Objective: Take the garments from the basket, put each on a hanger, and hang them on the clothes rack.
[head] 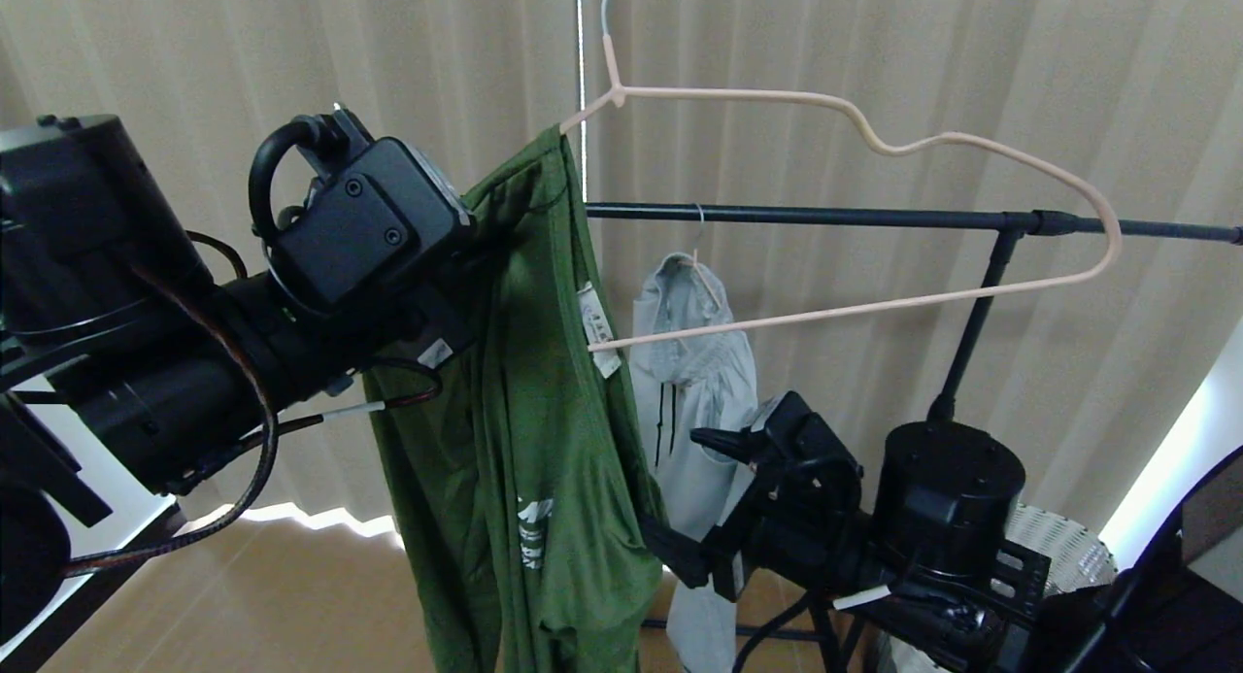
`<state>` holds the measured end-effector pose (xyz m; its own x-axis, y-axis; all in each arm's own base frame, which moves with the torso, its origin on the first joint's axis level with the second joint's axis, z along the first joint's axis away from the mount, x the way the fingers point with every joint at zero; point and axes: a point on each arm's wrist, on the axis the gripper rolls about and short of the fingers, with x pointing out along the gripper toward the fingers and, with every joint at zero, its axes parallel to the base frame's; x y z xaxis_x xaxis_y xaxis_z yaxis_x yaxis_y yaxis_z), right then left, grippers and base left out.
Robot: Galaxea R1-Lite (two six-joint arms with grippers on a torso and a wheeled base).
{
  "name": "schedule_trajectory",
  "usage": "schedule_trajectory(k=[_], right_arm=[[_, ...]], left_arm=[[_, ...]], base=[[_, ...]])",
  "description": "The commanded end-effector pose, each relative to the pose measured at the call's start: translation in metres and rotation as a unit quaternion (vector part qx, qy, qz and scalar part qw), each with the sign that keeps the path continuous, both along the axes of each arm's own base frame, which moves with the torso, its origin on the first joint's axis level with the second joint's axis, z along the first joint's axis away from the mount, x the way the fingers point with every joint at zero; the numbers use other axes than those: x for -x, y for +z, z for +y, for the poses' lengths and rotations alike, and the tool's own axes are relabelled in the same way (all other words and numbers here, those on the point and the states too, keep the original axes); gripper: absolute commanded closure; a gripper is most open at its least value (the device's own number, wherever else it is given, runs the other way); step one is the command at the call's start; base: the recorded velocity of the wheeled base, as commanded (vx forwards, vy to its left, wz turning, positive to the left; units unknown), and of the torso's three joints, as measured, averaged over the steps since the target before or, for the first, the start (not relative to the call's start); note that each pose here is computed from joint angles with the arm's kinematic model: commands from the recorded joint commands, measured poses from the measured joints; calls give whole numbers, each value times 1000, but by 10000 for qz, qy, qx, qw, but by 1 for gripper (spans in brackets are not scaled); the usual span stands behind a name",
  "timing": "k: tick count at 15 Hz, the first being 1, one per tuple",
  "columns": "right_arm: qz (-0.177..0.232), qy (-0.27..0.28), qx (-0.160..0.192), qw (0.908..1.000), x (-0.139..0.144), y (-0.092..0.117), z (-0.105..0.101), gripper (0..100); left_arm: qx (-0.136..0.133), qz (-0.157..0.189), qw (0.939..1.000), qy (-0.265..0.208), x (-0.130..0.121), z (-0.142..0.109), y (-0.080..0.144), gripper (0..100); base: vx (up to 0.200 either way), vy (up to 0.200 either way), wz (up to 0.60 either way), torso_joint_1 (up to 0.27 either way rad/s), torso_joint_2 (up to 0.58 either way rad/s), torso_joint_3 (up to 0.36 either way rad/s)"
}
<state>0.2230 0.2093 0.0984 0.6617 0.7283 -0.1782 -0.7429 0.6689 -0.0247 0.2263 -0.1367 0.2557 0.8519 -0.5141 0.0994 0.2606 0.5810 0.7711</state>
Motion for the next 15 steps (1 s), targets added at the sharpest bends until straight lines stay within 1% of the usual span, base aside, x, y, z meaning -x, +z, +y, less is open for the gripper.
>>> schedule_trajectory(k=[1,3,4,5,6,8,9,10,11,12,13,14,15], right_arm=[[75,-245,97,9996,4,-1,-17,0],[86,-479,130,9987,6,2,-34,0],[66,-692,119,9975,7,6,-50,0],[51,-783,114,9969,6,8,-56,0],[-5,-1110,76,9938,4,14,-75,0],[-5,-1110,76,9938,4,14,-75,0],[-175,-1754,77,9843,-8,25,-107,0],[-175,-1762,77,9842,-8,25,-107,0],[-257,-2034,29,9788,-14,33,-120,0],[-335,-2125,-17,9766,-18,39,-123,0],[-407,-2201,-59,9746,-23,46,-126,0],[-453,-2238,-85,9735,-25,51,-127,0],[-539,-2254,-135,9727,-29,61,-127,0]], left_arm=[[4,-7,10000,0,0,0,0,100],[-111,-23,9999,18,1,1,-2,100],[-417,-120,9989,175,-1,8,-6,100],[-549,-166,9980,263,-2,13,-8,100],[-881,-168,9955,312,-6,22,-17,100],[-881,-168,9955,312,-6,22,-17,100],[-1200,-3,9919,416,-6,33,-33,100],[-1204,5,9918,423,-6,33,-34,100],[-1353,3,9891,573,-9,41,-37,100],[-1447,-18,9872,665,-10,45,-38,100],[-1569,6,9849,733,-11,49,-41,100],[-1622,17,9839,752,-11,50,-43,100],[-1696,110,9825,757,-9,52,-49,100]], base=[[0,0,0,0,0,0],[0,0,0,0,0,0],[0,0,0,0,0,0],[0,0,0,0,0,0],[0,0,0,0,0,0],[0,0,0,0,0,0],[0,0,0,0,0,0],[0,0,0,0,0,0],[0,0,0,0,0,0],[0,0,0,0,0,0],[0,0,0,0,0,0],[0,0,0,0,0,0],[0,0,0,0,0,0]])
